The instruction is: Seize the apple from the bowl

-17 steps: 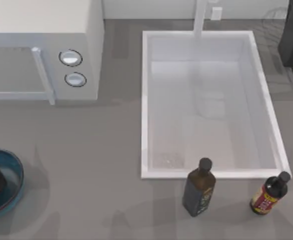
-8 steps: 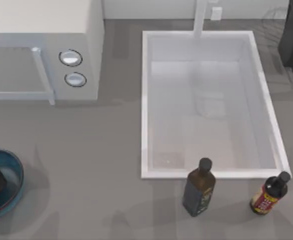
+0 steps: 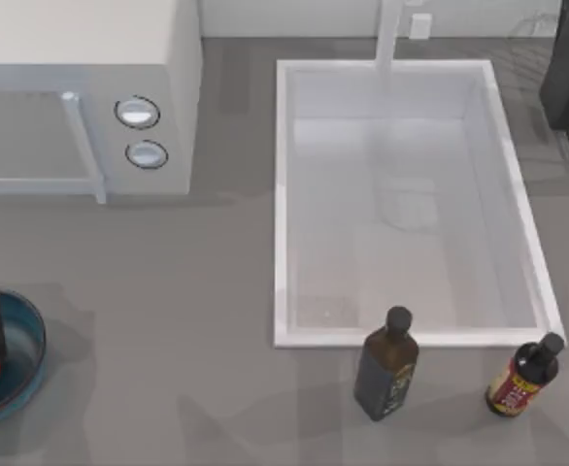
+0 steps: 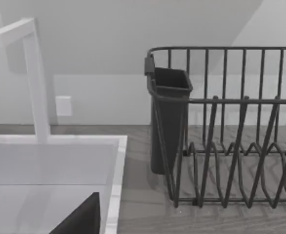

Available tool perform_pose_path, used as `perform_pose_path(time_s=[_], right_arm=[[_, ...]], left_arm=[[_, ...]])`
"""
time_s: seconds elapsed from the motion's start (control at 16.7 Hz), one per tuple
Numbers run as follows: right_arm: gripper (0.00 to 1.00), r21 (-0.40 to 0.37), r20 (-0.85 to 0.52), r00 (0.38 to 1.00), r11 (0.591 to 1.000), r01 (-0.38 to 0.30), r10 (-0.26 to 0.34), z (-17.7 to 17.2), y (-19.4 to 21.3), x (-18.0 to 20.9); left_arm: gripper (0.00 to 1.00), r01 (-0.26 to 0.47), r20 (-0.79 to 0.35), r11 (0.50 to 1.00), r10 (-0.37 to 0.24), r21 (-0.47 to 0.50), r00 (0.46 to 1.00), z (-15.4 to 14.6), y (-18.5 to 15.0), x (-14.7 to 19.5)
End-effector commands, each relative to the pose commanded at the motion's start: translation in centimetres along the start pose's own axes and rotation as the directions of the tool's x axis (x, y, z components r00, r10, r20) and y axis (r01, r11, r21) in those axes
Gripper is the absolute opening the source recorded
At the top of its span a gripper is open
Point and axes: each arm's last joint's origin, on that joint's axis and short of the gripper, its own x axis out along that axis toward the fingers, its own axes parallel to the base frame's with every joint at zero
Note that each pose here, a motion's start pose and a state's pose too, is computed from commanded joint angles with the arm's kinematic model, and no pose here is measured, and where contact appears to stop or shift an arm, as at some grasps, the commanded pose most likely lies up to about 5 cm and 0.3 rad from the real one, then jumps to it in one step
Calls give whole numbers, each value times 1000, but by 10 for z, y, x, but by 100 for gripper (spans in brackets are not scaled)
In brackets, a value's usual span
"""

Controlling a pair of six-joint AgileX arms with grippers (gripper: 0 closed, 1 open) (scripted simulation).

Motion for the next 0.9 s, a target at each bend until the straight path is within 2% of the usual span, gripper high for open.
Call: perform_pose_path(time_s=[0.12,0.24,0.48,0.6,0.72,0.9], right_arm=[[100,0,0,1000,1000,0,0,0,0,0],[100,0,0,1000,1000,0,0,0,0,0],[100,0,0,1000,1000,0,0,0,0,0],[100,0,0,1000,1000,0,0,0,0,0],[100,0,0,1000,1000,0,0,0,0,0],[100,0,0,1000,1000,0,0,0,0,0]], left_arm=[[100,0,-191,1000,1,6,982,15,2,10],[100,5,-379,1000,-1,10,925,29,5,24],[100,22,-684,1000,-11,7,729,48,10,61],[100,30,-782,1000,-18,1,623,52,12,78],[100,36,-842,999,-24,-6,540,54,14,92],[100,40,-877,999,-28,-11,479,56,16,101]])
